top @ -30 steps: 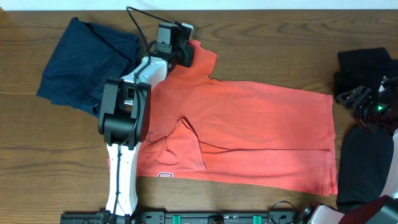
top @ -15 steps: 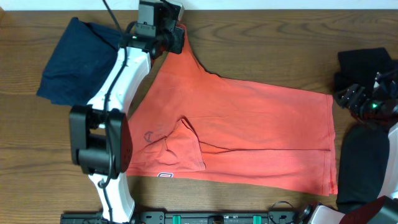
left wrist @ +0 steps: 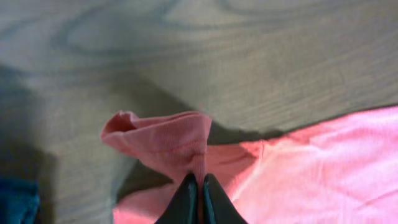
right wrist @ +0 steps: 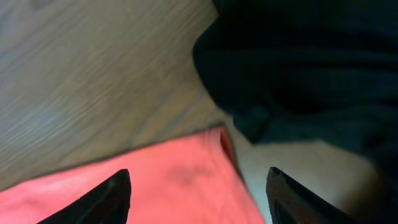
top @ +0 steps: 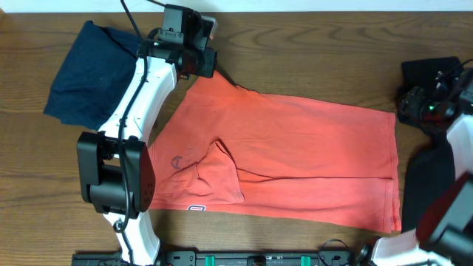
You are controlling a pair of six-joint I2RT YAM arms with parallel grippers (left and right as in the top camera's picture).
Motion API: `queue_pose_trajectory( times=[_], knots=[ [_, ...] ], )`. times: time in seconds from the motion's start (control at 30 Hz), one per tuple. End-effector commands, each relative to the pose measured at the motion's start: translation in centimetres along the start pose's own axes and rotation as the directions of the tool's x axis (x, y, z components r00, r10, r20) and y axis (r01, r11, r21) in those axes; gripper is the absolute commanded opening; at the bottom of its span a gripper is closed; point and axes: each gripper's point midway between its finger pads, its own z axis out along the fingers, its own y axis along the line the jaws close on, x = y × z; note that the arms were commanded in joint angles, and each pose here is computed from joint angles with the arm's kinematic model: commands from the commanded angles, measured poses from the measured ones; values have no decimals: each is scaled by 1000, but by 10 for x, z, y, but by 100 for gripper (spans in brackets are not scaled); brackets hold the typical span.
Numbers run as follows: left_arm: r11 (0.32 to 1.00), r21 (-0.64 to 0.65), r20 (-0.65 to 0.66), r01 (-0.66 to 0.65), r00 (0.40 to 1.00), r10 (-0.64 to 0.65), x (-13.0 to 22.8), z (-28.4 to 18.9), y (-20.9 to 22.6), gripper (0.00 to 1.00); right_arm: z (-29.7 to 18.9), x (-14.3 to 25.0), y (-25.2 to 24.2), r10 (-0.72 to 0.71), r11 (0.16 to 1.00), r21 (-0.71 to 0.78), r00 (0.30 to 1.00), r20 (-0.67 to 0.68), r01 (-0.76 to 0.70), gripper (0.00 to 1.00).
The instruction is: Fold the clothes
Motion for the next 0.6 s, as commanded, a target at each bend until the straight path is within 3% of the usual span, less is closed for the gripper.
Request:
queue_pose_trajectory(
  times=[0.0,0.23,0.47,0.57],
  knots=[
    [1000,-9,47,-25,999,25,-13,-32,-6,6,34,7,-5,-6,1000,-1,999,-46,6,65],
    [999,-12,76,-32,997,32,-18,-57,-12,6,77,21,-11,6,999,-37,995,-95,-10,64],
    [1000,-10,51,-26,998,26,-12,-59,-13,6,90,34,-10,17,997,-68,990,-142,-27,50],
    [1000,-9,38,-22,999,23,-9,-59,-13,6,90,33,-10,15,997,-70,991,-137,-24,51]
  ],
)
